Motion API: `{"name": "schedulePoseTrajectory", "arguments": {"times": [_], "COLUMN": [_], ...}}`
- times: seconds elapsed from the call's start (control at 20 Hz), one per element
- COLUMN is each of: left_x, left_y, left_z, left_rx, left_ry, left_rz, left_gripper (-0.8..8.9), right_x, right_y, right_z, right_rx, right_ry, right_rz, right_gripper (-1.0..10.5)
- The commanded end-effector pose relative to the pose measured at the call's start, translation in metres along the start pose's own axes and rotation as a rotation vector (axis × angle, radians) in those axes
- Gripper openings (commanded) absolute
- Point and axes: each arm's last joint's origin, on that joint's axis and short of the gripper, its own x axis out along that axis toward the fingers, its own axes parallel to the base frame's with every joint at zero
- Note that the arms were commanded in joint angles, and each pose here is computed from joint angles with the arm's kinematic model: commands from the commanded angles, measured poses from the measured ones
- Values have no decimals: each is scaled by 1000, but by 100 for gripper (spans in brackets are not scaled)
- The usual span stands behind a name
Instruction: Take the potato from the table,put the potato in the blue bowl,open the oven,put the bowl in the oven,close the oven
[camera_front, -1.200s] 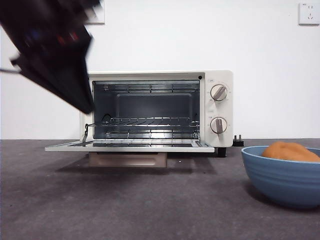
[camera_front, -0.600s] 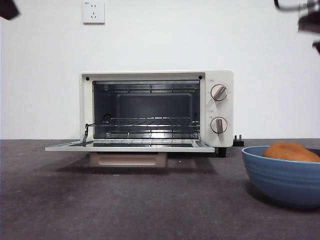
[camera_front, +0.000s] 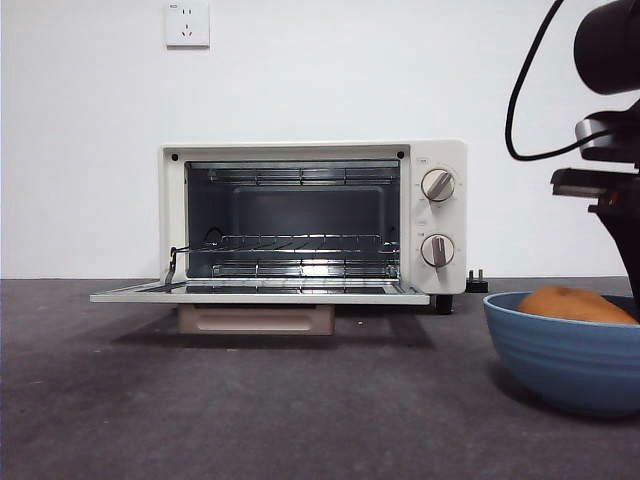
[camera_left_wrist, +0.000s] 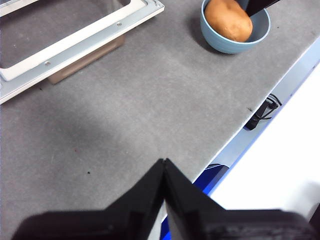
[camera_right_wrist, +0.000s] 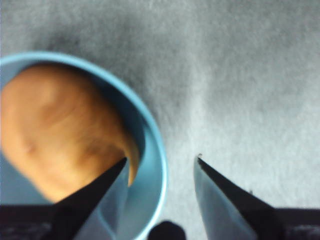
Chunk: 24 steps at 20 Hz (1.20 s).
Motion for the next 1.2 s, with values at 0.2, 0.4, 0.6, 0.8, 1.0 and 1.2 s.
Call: {"name": "schedulePoseTrajectory", "arguments": {"times": [0.2,0.4,0.6,0.8,1.0,1.2], "left_x": [-1,-1,-1,-1,-1,-1], "left_y": [0,0,0,0,-1,-1], "left_z": [-1,-1,0,2,3,5], "left_rx": [-7,-6,-6,-8,-19,-37], "left_ry": [9,5,-9,-22,-37,-54], "left_rz": [-1,-2,-3,-5,-7,-9], "left_gripper": [-6,-6,-6,-6,-6,-6], "right_x": [3,1,-19,-60,-95,-106], "right_y": [-1,-1,5,22,44,78], "right_z": [-1,-4,2,21,43,70], "right_rx": [17,64,160,167,206,207], "right_ry": [5,42,80,-9,-113,-135], "right_rz": [-23,0,67,165,241,286], "right_gripper": [-16,-16,-16,-16,-16,-16]}}
